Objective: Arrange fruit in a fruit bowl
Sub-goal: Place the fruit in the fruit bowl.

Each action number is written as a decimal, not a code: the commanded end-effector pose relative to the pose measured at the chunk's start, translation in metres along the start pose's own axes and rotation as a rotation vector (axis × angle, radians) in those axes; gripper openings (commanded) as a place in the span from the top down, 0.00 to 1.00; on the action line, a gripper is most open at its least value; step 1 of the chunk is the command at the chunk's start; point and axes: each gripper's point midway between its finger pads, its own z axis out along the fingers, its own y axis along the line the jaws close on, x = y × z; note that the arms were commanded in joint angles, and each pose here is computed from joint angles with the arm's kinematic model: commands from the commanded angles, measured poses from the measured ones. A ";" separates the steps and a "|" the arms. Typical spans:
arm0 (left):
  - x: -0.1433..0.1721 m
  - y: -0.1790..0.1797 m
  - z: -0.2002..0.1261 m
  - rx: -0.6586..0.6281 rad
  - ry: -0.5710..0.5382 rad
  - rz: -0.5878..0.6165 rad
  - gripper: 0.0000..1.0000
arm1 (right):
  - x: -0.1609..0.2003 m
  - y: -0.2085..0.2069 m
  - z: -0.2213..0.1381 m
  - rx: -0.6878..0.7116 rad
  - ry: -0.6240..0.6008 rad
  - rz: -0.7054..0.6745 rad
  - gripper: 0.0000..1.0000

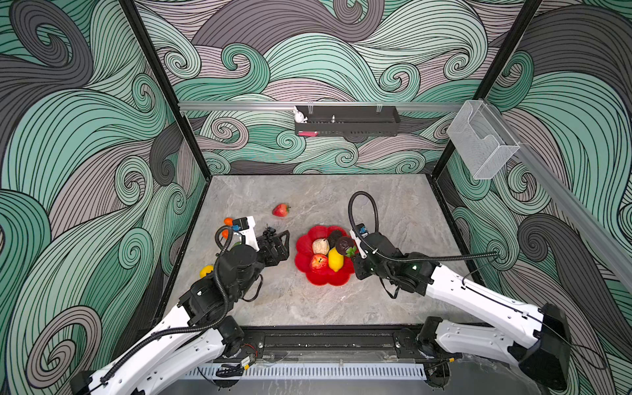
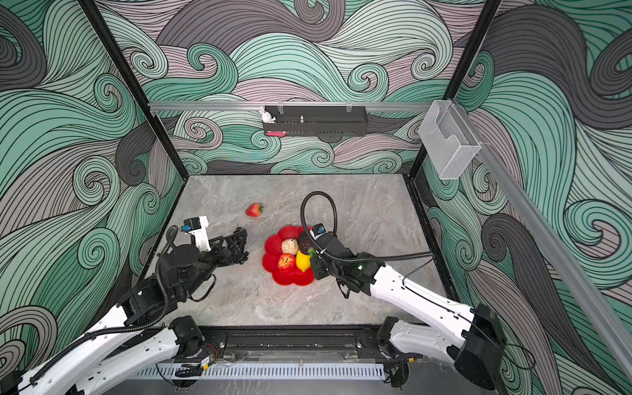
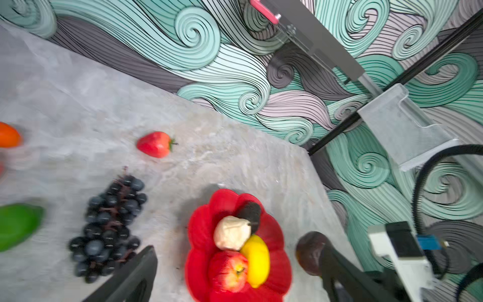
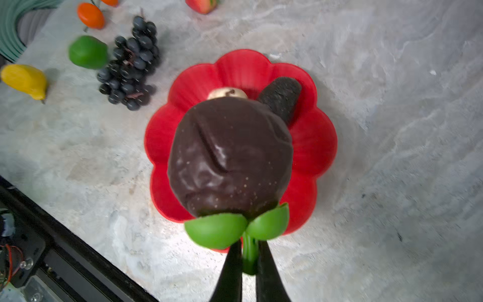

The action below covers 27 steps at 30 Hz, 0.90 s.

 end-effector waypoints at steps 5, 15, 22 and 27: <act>-0.001 0.064 -0.015 -0.252 -0.107 0.223 0.02 | 0.018 -0.020 0.004 0.057 0.233 -0.015 1.00; 0.022 0.081 -0.007 -0.277 -0.107 0.260 0.02 | 0.011 -0.031 0.028 0.088 0.406 -0.015 1.00; 0.035 0.092 -0.003 -0.292 -0.112 0.313 0.02 | 0.002 -0.040 0.039 0.119 0.481 -0.024 1.00; 0.039 0.100 -0.003 -0.317 -0.120 0.343 0.02 | 0.002 -0.045 0.048 0.140 0.538 -0.031 1.00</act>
